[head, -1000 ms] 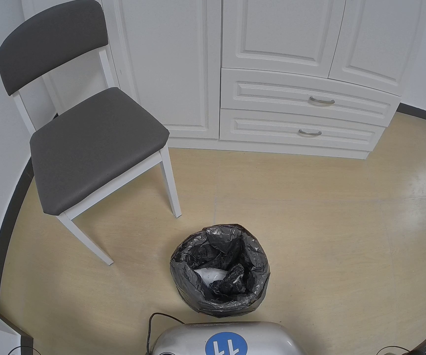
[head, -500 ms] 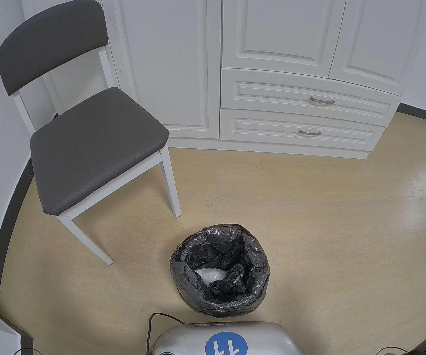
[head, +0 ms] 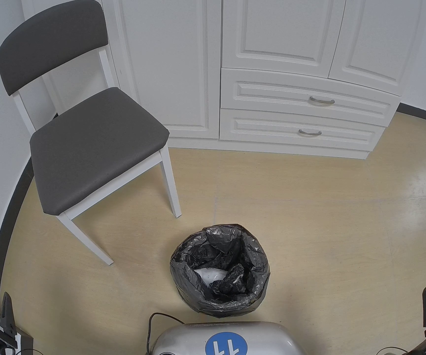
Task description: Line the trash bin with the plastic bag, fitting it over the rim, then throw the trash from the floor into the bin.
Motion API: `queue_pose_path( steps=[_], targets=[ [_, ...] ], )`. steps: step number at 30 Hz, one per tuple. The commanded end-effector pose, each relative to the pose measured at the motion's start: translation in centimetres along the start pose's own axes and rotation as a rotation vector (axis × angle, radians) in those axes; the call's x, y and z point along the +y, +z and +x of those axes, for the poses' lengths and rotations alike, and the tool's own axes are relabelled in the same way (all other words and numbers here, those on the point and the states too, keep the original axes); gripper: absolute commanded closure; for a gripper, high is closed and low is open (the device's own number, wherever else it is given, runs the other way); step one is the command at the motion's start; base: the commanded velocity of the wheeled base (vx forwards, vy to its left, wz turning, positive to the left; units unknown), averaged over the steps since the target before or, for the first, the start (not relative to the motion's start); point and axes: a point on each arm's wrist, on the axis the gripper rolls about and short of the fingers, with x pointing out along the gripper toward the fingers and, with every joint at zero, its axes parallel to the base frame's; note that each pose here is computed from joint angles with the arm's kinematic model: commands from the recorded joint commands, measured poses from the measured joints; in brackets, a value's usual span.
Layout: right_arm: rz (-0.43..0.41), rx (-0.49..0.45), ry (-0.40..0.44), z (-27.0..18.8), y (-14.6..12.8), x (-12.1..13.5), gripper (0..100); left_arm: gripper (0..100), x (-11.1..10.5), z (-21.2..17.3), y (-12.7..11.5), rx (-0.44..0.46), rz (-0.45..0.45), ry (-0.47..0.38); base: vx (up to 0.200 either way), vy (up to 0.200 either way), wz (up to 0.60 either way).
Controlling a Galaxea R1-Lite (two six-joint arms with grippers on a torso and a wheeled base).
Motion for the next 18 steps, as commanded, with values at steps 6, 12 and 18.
queue_pose_path(
  steps=[6,12,18],
  targets=[
    [0.02,0.073,0.061,-0.02,-1.21,0.15,0,0,-0.04,-0.01,-0.71,0.006,-0.005,-0.045,0.0,0.0,0.0],
    [0.025,0.072,0.064,-0.03,-1.21,0.15,0,0,-0.36,-0.03,-0.82,0.019,-0.003,-0.189,0.0,0.0,0.0],
    [0.024,0.073,0.066,-0.03,-1.23,0.15,0,0,-0.58,-0.08,-1.29,0.05,0.103,-0.306,0.0,0.0,0.0]
  ],
)
